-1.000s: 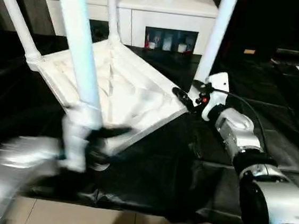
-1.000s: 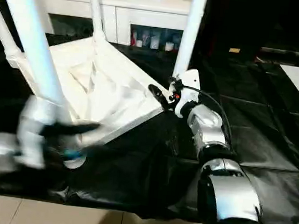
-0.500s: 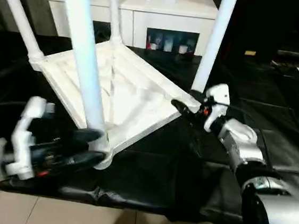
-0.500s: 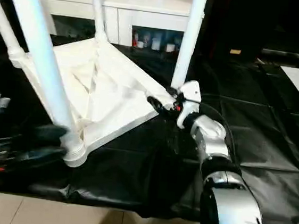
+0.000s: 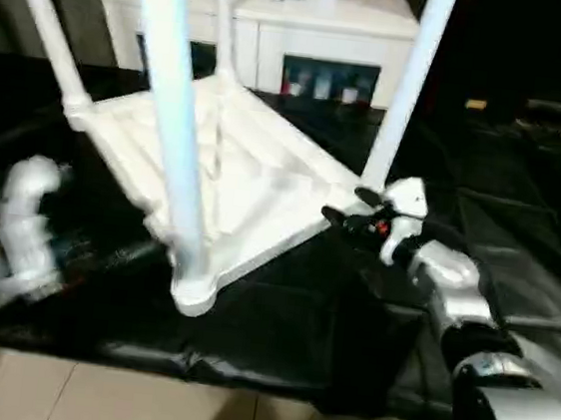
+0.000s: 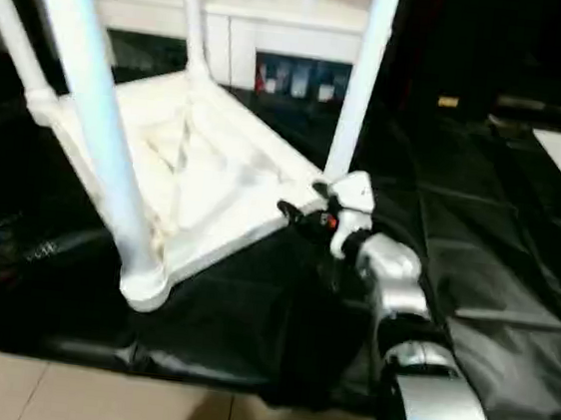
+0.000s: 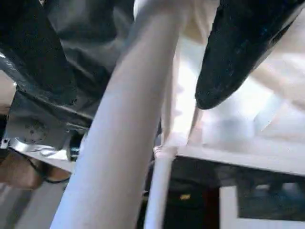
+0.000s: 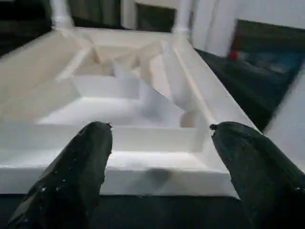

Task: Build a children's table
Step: Rotate table base

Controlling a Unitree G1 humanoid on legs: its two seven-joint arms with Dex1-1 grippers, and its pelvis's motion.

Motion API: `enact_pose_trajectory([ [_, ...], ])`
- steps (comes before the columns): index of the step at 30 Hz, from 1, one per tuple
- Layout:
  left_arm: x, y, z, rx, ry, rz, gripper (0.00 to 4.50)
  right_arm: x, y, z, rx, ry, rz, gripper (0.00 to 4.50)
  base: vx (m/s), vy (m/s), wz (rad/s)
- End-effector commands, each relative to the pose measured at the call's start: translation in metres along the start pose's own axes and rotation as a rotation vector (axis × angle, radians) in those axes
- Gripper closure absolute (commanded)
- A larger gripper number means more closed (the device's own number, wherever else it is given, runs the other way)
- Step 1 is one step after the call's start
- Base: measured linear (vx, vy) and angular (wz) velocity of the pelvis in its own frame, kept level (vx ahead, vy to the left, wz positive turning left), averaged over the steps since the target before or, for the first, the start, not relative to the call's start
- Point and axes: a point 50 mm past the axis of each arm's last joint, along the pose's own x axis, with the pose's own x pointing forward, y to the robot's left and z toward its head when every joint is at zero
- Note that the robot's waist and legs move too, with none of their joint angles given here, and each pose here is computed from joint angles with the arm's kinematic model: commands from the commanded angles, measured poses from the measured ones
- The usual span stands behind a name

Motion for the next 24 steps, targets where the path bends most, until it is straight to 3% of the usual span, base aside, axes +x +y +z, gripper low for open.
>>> enact_pose_trajectory([
  [1, 0.012, 0.001, -0.004, 0.0, 0.026, -0.046, 0.08, -0.004, -0.004, -0.012, 0.006, 0.075, -0.071, 0.69, 0.0, 0.0, 0.0],
  [8, 0.052, 0.0, -0.007, 0.035, 0.016, -0.133, 0.08, -0.006, -0.012, -0.022, -0.009, 0.179, -0.25, 0.69, 0.0, 0.0, 0.0],
  [12, 0.063, -0.005, -0.006, 0.052, 0.016, -0.172, 0.08, -0.006, -0.013, -0.025, -0.009, 0.21, -0.274, 0.69, 0.0, 0.0, 0.0],
  [17, 0.098, -0.025, 0.005, 0.094, -0.012, -0.322, 0.08, 0.002, 0.002, -0.034, -0.051, 0.291, -0.235, 0.69, 0.0, 0.0, 0.0],
  [24, 0.137, -0.056, 0.014, 0.14, -0.034, -0.509, 0.08, 0.015, 0.018, -0.03, -0.042, 0.274, -0.193, 0.69, 0.0, 0.0, 0.0],
])
